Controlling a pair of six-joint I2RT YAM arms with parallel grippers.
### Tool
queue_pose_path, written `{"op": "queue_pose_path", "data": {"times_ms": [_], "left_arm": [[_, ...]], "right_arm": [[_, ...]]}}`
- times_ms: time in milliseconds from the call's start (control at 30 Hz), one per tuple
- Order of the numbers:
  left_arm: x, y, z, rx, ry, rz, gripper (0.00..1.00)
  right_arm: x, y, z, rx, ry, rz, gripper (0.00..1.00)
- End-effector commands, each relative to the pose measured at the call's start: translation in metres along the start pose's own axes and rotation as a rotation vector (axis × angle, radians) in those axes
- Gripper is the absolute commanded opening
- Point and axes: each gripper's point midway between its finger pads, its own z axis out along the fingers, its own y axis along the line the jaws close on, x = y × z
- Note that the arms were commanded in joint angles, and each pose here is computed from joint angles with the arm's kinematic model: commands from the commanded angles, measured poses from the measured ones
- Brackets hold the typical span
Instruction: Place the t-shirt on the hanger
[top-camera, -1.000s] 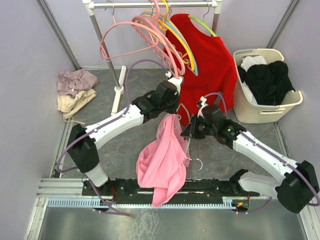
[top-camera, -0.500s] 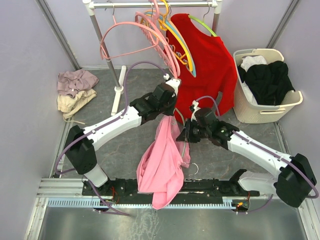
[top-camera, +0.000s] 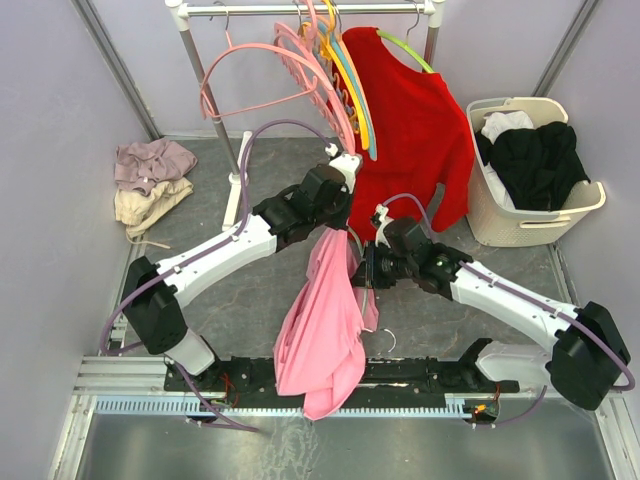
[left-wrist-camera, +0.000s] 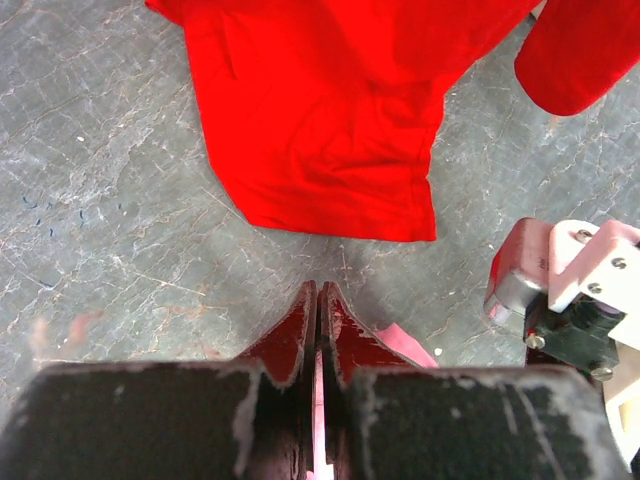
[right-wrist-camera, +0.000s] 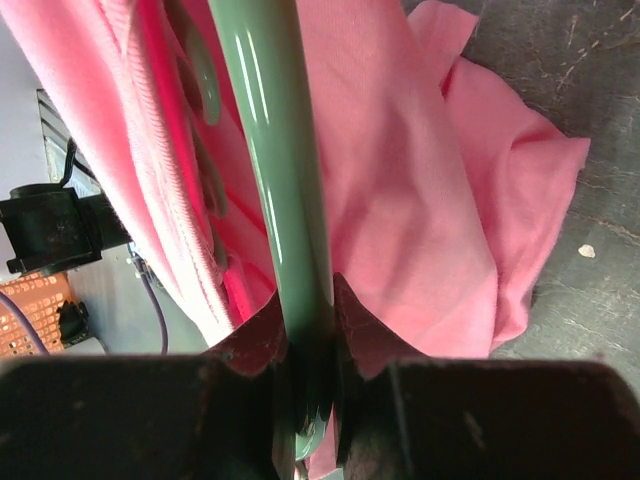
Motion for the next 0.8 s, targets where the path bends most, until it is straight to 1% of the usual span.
{"op": "queue_pose_path", "data": {"times_ms": [0,333,567,767], "left_arm": [[-0.069,-0.009,-0.016,0.051,-0.233,0.008,0.03],[-0.065,0.010,-0.027,-0.037,-0.228,0.021,0.03],[-0.065,0.010,-0.026,-0.042,-0.223,0.021,0.03],[-0.069,0.006,-0.020,-0.030,-0.219,0.028,0.03]], "right_arm": [[0.017,0.033,-0.011,-0.123,0.084,-0.076,0.01],[0.016,0.020,-0.037,-0.045,0.009,-0.078,0.01],[0.020,0.019,-0.044,-0.050,0.009,-0.082,0.01],[0.022,0.022,-0.041,-0.070,0.026,-0.090,0.01]]}}
